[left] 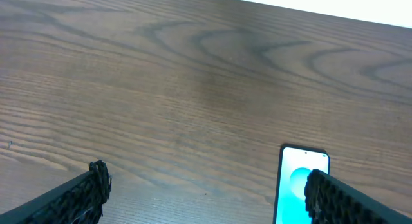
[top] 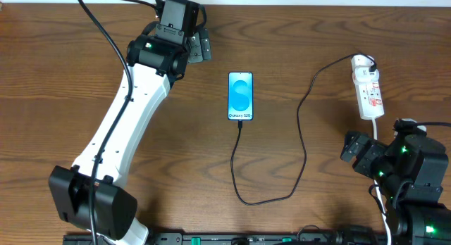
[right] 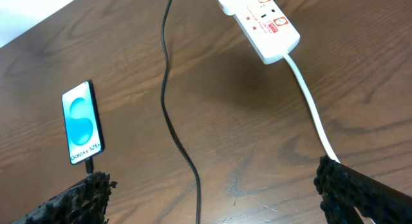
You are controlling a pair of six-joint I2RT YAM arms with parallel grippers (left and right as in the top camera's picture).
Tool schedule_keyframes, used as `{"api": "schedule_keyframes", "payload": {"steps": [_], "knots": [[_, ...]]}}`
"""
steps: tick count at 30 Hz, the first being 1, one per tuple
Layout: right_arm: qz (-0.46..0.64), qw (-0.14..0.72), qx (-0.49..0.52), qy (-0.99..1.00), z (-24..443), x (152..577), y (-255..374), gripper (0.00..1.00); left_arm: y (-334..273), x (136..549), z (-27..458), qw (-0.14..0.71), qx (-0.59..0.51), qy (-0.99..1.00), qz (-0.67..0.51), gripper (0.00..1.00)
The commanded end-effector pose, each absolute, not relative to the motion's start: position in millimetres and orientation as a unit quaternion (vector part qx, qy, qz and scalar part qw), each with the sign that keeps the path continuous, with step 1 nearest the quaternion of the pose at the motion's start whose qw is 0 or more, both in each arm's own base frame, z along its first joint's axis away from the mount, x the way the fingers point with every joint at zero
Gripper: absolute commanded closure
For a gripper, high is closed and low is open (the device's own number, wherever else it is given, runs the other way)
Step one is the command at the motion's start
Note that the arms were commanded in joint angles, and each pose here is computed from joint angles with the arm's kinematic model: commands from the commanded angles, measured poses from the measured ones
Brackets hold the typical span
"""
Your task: Plug charger to phone and switch on socket
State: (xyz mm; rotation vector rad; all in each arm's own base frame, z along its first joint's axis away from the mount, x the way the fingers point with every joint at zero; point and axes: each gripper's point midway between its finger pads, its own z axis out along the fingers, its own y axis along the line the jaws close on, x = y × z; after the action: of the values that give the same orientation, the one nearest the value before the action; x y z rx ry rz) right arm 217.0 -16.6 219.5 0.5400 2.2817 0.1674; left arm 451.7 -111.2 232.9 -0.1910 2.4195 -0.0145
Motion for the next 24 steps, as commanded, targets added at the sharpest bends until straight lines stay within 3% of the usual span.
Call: {"api": "schedule_keyframes", "payload": {"steps": [1, 13, 24], "knots": [[0.056, 0.382, 0.206, 0.899, 216, 215, -18, 0.01, -106, 452, 230, 0.348, -0.074, 0.934, 0.006, 0.02], [0.063, 0.407, 0.160, 0.897, 224, 215, -5, 0.01, -106, 452, 230, 0.348, -0.074, 0.934, 0.006, 0.02], [0.078, 0.586, 0.007, 0.807, 220, 230, 21, 0.01, -106, 452, 230, 0.348, -0.074, 0.934, 0.006, 0.02]]}}
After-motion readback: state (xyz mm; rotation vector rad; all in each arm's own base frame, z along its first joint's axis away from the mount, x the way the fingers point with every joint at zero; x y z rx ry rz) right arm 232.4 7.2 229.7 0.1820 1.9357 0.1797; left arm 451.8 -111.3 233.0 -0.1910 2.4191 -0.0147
